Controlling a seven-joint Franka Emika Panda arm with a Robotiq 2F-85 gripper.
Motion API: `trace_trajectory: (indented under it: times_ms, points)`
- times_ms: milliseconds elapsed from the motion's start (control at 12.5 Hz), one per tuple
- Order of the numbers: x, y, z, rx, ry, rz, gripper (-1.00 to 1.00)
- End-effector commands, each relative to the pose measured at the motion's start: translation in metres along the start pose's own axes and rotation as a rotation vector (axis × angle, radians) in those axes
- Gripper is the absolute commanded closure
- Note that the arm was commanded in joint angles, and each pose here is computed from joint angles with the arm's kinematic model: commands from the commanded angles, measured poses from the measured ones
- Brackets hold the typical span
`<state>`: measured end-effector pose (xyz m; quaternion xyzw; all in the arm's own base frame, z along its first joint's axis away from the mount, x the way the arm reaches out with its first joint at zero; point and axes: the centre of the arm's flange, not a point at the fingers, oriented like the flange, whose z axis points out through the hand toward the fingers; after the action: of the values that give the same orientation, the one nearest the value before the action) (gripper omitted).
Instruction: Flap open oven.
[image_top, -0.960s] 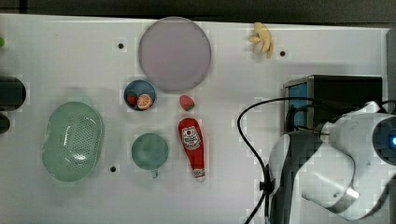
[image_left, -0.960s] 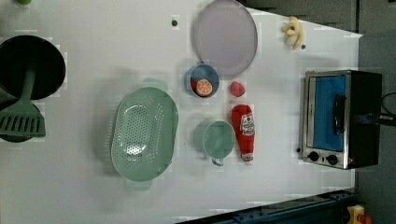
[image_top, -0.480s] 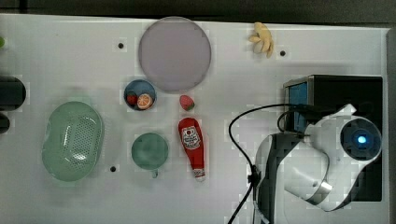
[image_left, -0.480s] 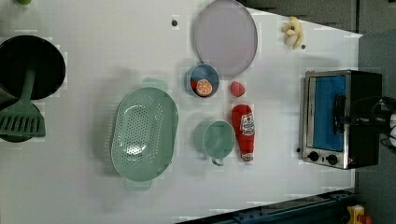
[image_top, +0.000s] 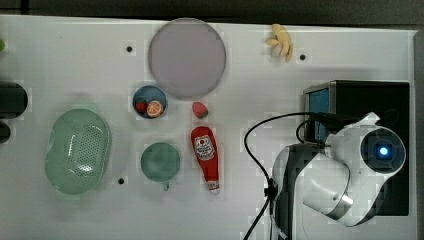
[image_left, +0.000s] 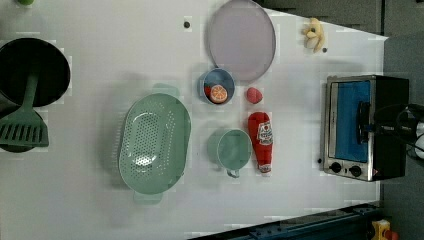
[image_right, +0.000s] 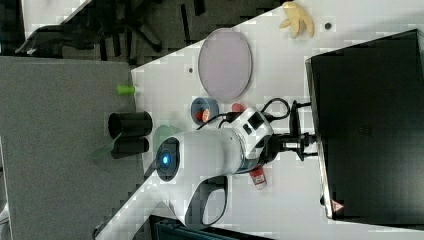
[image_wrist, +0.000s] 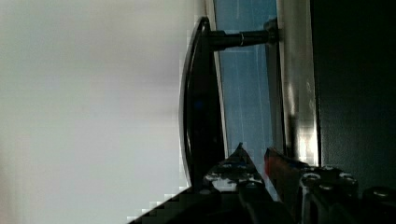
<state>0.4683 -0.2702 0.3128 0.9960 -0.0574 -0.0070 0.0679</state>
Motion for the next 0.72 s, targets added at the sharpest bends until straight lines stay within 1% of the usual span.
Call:
trace_trajectory:
  times_ms: [80, 320, 720]
  points:
    - [0.012, -0.047, 0.002, -0.024, -0.007, -0.092, 0.65]
    - [0.013, -0.089, 0.01, -0.102, -0.034, -0.082, 0.65]
    - [0.012, -0.147, 0.029, -0.263, -0.041, -0.103, 0.65]
